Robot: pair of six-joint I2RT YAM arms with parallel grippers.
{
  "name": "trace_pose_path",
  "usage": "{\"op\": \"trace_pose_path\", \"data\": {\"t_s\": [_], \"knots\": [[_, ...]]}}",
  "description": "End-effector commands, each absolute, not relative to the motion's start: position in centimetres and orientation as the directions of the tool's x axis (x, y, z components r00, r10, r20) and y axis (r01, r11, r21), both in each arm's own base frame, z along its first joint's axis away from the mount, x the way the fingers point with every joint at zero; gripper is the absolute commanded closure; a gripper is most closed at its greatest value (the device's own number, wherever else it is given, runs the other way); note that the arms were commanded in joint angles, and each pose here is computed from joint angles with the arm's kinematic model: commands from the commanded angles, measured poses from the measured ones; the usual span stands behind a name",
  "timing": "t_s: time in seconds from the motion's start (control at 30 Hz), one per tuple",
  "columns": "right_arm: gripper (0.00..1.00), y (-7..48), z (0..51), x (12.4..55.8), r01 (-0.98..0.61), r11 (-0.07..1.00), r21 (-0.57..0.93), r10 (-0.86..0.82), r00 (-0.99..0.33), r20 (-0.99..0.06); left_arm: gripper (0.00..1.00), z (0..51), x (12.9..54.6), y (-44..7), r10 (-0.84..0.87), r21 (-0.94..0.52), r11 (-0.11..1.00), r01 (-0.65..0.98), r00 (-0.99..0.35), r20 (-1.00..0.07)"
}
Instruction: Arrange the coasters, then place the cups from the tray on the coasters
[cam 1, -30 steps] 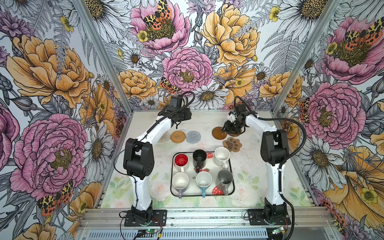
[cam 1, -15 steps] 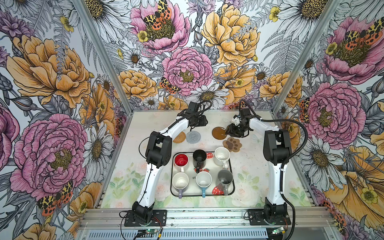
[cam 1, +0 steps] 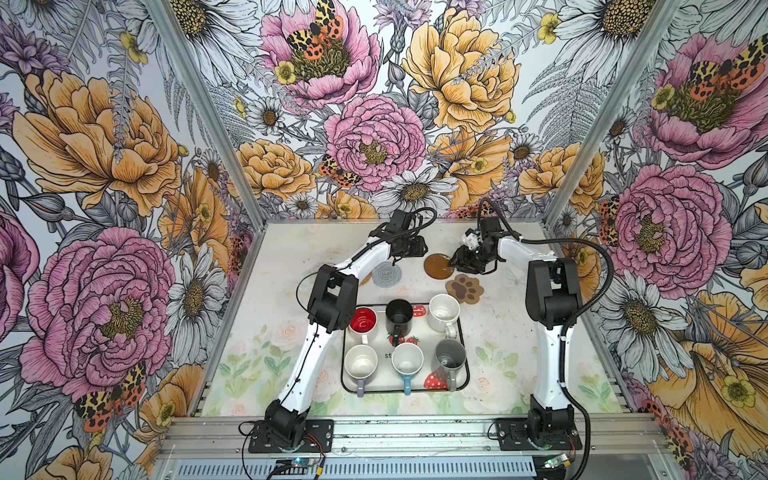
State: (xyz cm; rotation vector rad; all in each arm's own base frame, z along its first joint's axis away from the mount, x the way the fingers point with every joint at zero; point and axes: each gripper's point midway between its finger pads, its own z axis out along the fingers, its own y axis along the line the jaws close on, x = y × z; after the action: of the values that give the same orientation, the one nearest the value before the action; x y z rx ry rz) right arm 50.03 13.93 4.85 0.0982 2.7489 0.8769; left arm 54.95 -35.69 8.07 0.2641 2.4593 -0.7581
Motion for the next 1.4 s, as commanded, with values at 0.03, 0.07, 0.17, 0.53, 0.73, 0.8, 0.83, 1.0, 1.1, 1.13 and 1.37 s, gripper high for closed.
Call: {"op": "trace_pose_path", "data": {"t_s": [0.03,0.07,0.17,0.53,0.73,0.8,0.83,1.0,1.1,1.13,1.37], "knots": [[0.53,15.0,4.6,50.3,-0.028,0.804,0.594,0.133,-0.965,-0.225,0.55,7.7,55.8,-35.6,-0.002,-0.468,0.827,0.312,-0.831,-0.557],[0.53,15.1,4.4,50.2,-0.028,0.803,0.595,0.130,-0.967,-0.221,0.55,7.4,55.9,-35.6,-0.004,-0.468,0.829,0.308,-0.832,-0.555],[0.54,15.5,4.0,49.9,-0.022,0.802,0.597,0.127,-0.970,-0.206,0.55,6.7,56.1,-35.8,-0.012,-0.483,0.823,0.299,-0.840,-0.542],[0.54,15.5,3.3,49.2,-0.017,0.838,0.545,0.116,-0.971,-0.209,0.55,5.9,56.5,-35.9,-0.021,-0.479,0.829,0.287,-0.841,-0.541],[0.54,15.2,3.3,48.9,-0.018,0.848,0.529,0.113,-0.970,-0.214,0.54,5.6,56.7,-36.2,-0.021,-0.481,0.828,0.289,-0.841,-0.541],[0.54,15.3,3.4,48.9,-0.018,0.847,0.531,0.113,-0.970,-0.214,0.54,5.5,56.7,-36.5,-0.020,-0.487,0.823,0.292,-0.842,-0.539],[0.55,15.3,3.6,48.8,-0.021,0.846,0.533,0.112,-0.970,-0.216,0.54,5.4,56.7,-36.6,-0.020,-0.490,0.821,0.294,-0.843,-0.538],[0.54,15.2,4.6,48.6,-0.036,0.844,0.535,0.107,-0.966,-0.234,0.54,5.1,56.4,-37.4,-0.013,-0.498,0.812,0.303,-0.845,-0.535],[0.54,15.0,4.9,48.4,-0.037,0.845,0.533,0.108,-0.965,-0.239,0.54,4.9,56.3,-37.6,-0.009,-0.499,0.811,0.305,-0.846,-0.532],[0.54,15.0,5.0,48.4,-0.036,0.845,0.533,0.110,-0.965,-0.239,0.54,4.8,56.2,-37.7,-0.009,-0.501,0.810,0.305,-0.848,-0.530],[0.54,14.7,4.0,48.4,-0.021,0.848,0.529,0.113,-0.969,-0.221,0.54,4.2,55.9,-38.1,-0.004,-0.505,0.808,0.304,-0.854,-0.521]]}}
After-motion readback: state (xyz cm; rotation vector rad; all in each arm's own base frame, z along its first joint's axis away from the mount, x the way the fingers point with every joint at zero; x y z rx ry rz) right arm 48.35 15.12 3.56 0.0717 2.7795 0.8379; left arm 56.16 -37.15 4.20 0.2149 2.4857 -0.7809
